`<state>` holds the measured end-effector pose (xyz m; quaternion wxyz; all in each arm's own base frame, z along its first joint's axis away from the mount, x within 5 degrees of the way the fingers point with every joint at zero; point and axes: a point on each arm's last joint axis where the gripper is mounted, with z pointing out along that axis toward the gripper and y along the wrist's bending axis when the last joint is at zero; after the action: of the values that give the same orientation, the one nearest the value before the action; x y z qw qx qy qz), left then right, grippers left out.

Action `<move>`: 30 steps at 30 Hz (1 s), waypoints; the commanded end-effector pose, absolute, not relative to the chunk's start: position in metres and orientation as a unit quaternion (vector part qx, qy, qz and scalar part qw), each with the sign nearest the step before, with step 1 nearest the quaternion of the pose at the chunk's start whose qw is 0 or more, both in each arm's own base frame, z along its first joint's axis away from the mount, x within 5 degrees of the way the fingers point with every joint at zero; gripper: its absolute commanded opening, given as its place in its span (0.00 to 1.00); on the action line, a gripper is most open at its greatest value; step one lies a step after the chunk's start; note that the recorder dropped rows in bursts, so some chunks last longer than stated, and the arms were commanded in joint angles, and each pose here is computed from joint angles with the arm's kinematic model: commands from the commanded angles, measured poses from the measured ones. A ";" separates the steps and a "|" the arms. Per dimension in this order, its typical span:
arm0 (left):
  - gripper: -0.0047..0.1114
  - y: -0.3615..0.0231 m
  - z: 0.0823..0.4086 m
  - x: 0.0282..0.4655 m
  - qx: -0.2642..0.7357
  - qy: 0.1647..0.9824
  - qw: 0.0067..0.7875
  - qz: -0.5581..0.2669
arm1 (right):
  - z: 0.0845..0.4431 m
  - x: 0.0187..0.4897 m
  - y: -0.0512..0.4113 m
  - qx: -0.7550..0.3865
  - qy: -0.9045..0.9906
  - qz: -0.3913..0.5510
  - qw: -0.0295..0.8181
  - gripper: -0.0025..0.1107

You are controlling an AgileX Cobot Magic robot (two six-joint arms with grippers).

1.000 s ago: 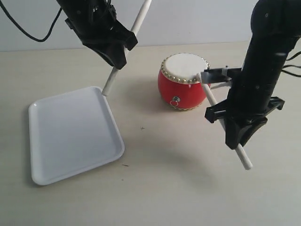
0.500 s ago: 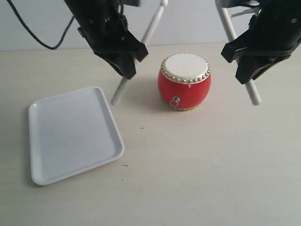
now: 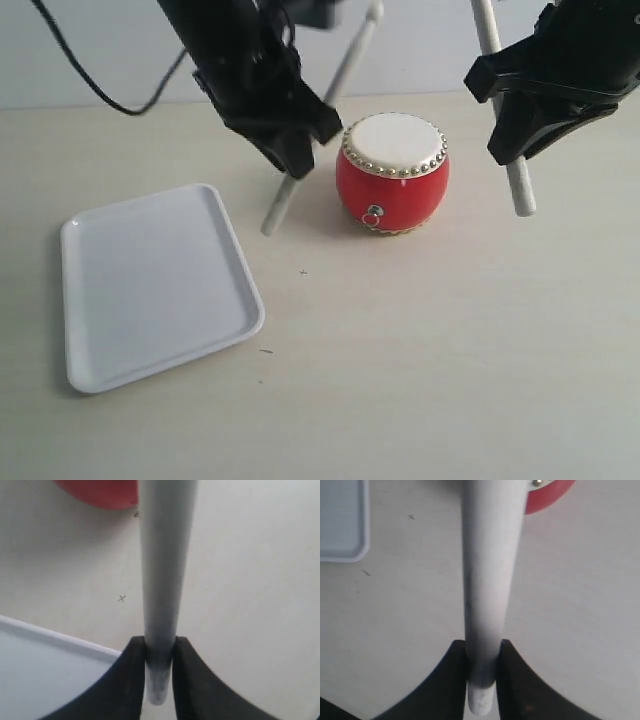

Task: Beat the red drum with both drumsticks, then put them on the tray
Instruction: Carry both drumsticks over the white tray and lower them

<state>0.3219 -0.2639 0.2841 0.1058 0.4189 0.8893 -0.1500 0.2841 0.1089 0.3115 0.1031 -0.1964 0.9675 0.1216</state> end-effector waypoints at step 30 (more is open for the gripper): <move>0.04 -0.048 0.238 0.224 0.054 0.960 0.193 -0.197 | 0.180 0.336 0.349 -0.321 0.925 0.203 -0.012 0.02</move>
<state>0.2257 -0.0476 0.2349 0.1881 0.0555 0.9616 -0.1922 0.3314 0.3442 0.1866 -0.0115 -0.3204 0.9245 0.2062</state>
